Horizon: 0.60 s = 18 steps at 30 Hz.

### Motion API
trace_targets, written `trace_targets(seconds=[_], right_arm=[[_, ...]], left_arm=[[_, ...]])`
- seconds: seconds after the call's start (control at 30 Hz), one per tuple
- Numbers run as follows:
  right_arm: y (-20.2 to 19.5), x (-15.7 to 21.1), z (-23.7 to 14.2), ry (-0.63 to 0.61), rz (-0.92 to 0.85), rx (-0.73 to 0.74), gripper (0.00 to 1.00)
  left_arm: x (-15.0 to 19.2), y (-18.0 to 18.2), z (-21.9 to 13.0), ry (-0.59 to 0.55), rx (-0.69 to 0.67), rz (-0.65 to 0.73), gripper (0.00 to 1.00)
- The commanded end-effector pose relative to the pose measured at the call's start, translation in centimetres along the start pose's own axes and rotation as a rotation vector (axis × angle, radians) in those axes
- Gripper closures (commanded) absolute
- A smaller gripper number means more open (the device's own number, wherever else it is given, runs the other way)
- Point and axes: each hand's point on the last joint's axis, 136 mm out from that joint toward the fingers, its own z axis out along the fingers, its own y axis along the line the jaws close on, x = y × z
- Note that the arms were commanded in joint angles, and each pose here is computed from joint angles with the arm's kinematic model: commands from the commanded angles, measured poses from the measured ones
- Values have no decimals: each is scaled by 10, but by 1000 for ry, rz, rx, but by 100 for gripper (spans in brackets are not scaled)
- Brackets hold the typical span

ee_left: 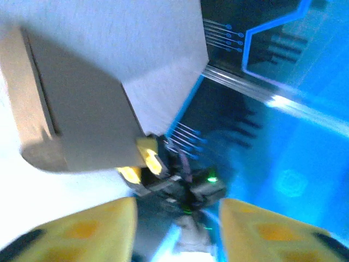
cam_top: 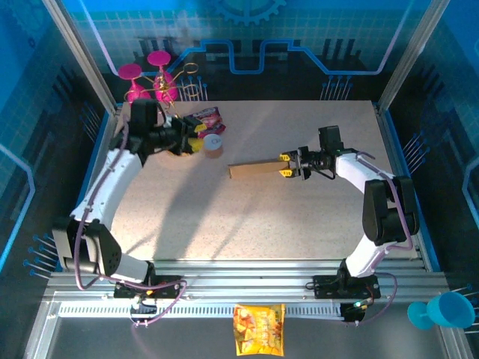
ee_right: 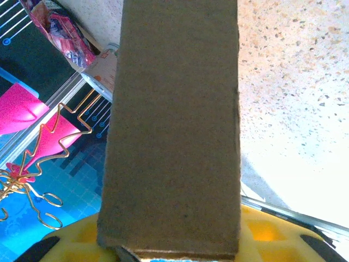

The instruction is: Fold the paper box

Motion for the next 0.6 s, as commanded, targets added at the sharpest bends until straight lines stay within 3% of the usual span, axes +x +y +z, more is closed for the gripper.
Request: trace_targets(seconds=[0.0,0.13,0.3,0.57], right_arm=[[-5,-12,-9,-37,90,43,69],[-6,-17,-11,-39,115,60,70],[-4,-22,-11,-36,132,77,71],[-4,-30,-13,-40,164,106,72]], left_arm=[[14,81,-17,65,-442,405,69],[15,70,-9,17,-539,873,69],[38,70,20,44,-530,1227,67],[46,60,63,66,-495,1445,57]])
